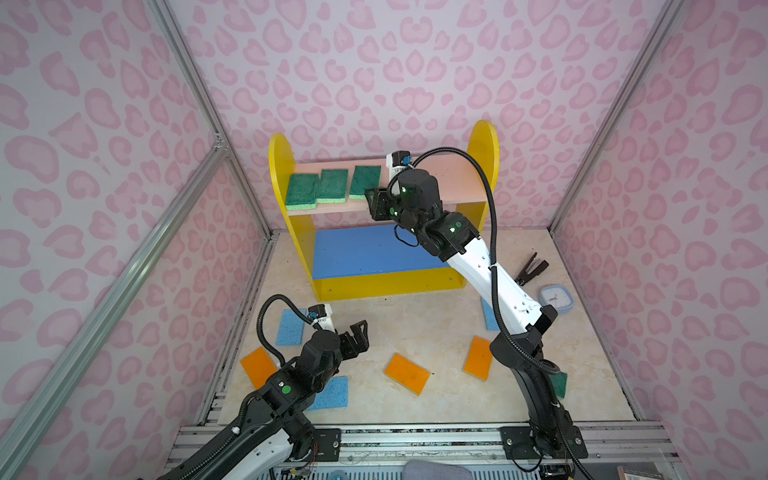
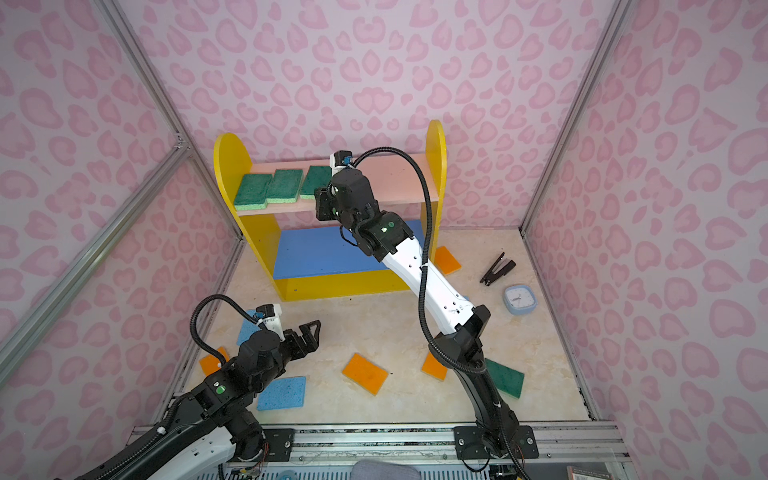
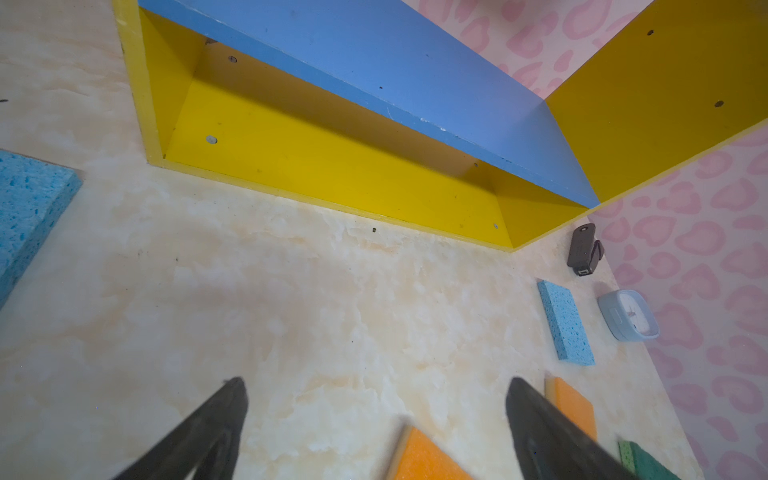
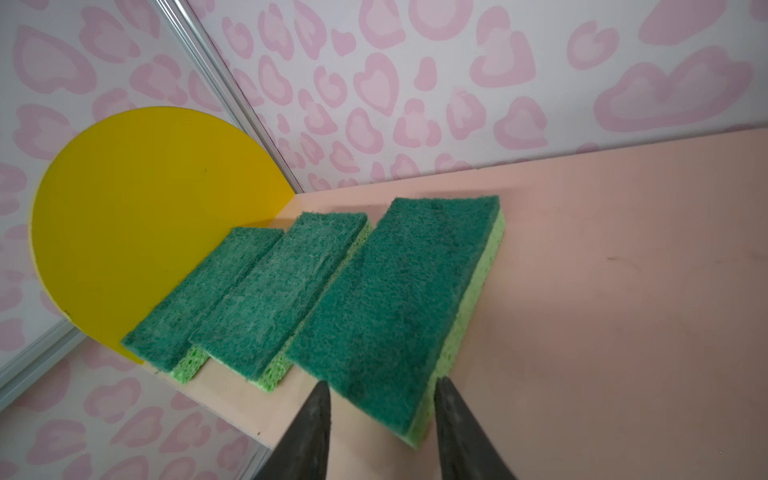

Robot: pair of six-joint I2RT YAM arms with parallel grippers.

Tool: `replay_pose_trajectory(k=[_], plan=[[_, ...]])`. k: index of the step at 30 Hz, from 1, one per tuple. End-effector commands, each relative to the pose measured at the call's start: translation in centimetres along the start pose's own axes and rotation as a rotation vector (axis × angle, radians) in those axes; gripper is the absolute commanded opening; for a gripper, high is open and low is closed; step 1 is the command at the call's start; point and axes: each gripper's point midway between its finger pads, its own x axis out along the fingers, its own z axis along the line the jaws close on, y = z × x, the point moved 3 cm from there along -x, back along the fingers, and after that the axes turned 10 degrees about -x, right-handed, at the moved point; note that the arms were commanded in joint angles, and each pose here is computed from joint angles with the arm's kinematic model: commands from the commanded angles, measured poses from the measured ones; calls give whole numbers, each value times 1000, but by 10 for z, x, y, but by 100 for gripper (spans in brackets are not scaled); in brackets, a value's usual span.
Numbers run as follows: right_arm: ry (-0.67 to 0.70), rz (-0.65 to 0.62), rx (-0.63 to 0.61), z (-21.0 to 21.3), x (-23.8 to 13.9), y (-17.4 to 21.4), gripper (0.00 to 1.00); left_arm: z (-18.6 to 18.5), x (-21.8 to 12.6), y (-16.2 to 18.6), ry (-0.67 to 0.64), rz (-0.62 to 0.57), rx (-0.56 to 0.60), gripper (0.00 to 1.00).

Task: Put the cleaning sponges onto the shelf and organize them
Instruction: 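Open the right gripper and push the sponge against the others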

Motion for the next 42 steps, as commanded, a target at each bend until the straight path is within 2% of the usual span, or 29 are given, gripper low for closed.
replay_pose_trajectory(k=[1, 4, 8, 20, 23, 26, 37, 42], plan=[[60, 45, -55, -7, 9, 18, 42, 2, -1, 0, -5, -6, 4, 98], [77, 52, -70, -10, 12, 22, 38, 4, -1, 1, -8, -4, 1, 98], [86, 57, -89, -10, 13, 24, 27, 4, -3, 1, -2, -6, -3, 98], [93, 51, -107, -10, 11, 21, 11, 7, -7, -1, -9, -13, -10, 98], [73, 42, -102, -9, 8, 17, 9, 7, -8, -2, -9, -15, -11, 98], [55, 36, -96, -8, 7, 13, 10, 8, -9, -2, -11, -13, -11, 98], [-24, 30, -77, 3, 11, 15, 31, 7, -11, -4, -12, -18, -13, 98], [-66, 26, -80, 9, 14, 16, 32, 7, -14, -6, -12, -28, -13, 98]])
